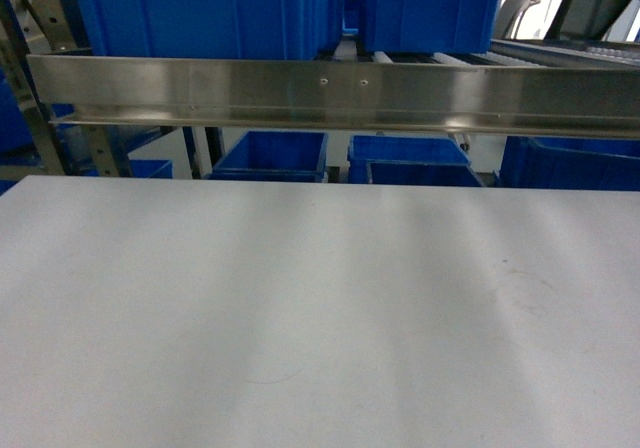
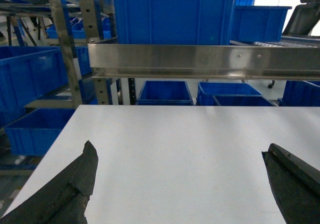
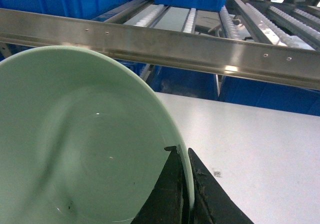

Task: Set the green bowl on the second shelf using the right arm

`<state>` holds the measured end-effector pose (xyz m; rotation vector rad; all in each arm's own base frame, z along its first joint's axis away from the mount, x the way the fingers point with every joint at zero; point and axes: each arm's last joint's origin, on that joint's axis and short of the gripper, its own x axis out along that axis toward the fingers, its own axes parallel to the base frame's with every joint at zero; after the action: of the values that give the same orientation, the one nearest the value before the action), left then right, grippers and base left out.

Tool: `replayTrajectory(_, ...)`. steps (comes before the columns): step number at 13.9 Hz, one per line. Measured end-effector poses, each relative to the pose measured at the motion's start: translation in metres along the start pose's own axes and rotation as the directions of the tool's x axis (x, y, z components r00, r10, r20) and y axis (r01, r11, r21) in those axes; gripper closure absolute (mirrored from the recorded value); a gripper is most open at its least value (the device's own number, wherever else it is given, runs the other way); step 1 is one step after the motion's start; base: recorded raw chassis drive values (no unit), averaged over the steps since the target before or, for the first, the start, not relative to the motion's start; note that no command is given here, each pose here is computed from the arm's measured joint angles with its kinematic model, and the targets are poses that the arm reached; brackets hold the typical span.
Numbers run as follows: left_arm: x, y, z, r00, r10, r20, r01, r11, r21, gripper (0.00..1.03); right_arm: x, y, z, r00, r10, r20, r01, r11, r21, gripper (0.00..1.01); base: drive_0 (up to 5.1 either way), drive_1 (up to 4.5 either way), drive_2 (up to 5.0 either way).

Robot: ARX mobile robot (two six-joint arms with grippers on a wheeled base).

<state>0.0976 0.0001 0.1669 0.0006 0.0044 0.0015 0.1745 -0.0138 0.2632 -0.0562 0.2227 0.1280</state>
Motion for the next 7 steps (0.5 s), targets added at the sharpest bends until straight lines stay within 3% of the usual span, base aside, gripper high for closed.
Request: replayTrajectory(7,0.0,0.0,0.0003,1.0,0.0,0.003,0.0,1.0,0.0,0.05,0.0,0.0,-0.0001,1.0,0.0,0.0,0.0,1.0,0.0,0.99,-4.9,1.56,3.2)
